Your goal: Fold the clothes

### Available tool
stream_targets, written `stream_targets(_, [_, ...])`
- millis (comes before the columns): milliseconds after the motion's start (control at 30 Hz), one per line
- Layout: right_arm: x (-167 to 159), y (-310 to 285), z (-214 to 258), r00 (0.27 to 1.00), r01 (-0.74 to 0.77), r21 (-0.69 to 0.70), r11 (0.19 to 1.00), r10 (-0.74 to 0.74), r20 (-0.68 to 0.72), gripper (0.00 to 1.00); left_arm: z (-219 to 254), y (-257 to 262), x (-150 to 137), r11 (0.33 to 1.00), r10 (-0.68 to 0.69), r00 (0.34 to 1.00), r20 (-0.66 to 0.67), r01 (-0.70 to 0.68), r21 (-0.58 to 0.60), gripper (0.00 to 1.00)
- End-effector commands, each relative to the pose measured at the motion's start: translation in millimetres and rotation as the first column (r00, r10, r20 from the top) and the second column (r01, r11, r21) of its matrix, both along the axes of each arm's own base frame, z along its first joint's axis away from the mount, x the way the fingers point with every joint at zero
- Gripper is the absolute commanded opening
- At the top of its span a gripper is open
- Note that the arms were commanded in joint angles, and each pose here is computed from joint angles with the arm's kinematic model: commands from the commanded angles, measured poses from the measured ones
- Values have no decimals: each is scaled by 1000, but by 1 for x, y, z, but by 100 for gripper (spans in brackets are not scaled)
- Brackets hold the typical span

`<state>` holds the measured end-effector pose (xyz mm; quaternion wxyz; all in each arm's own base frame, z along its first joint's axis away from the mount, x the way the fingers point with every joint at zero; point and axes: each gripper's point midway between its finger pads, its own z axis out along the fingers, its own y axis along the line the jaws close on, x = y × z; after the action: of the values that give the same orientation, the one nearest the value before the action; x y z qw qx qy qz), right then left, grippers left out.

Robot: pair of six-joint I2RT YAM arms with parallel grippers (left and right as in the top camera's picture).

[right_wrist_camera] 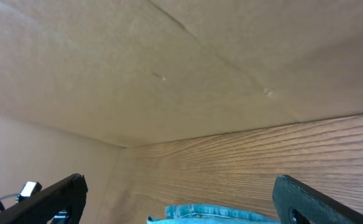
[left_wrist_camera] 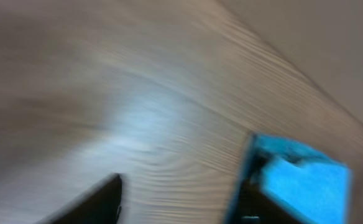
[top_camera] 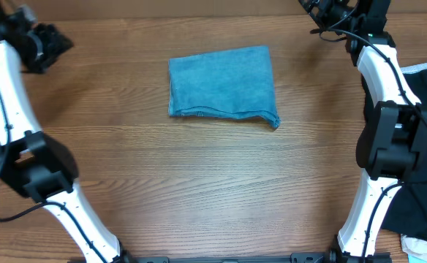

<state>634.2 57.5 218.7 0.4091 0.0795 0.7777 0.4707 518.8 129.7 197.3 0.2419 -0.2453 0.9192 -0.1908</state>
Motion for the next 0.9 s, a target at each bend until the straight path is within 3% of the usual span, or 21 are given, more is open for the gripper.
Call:
stream_targets(0, [-2,4,10,1000,-17,3,1000,17,19,100,16,-146,27,946,-320,942,100,323,-18,4])
stream_targets(167, [-2,4,10,1000,-18,3,1000,18,19,100,-9,-305,44,830,-507,857,96,455,322,4])
stream_targets(300, [-2,4,10,1000,-18,3,1000,18,19,100,-45,-362,46,768,-548,834,68,470,436,4])
stream_targets(433, [-2,4,10,1000,-18,3,1000,18,19,100,-96,-348,54,767,-516,856,-13,469,438,4])
stream_targets(633, [-2,4,10,1000,-18,3,1000,18,19,100,-132,-272,66,839,-384,918,-102,393,377,4])
stream_targets(733, [-2,4,10,1000,-18,3,1000,18,19,100,-164,-259,61,868,-386,910,-154,414,274,4])
stream_targets(867, [-2,4,10,1000,-18,3,1000,18,19,100,-216,-248,53,863,-373,895,-244,431,264,4])
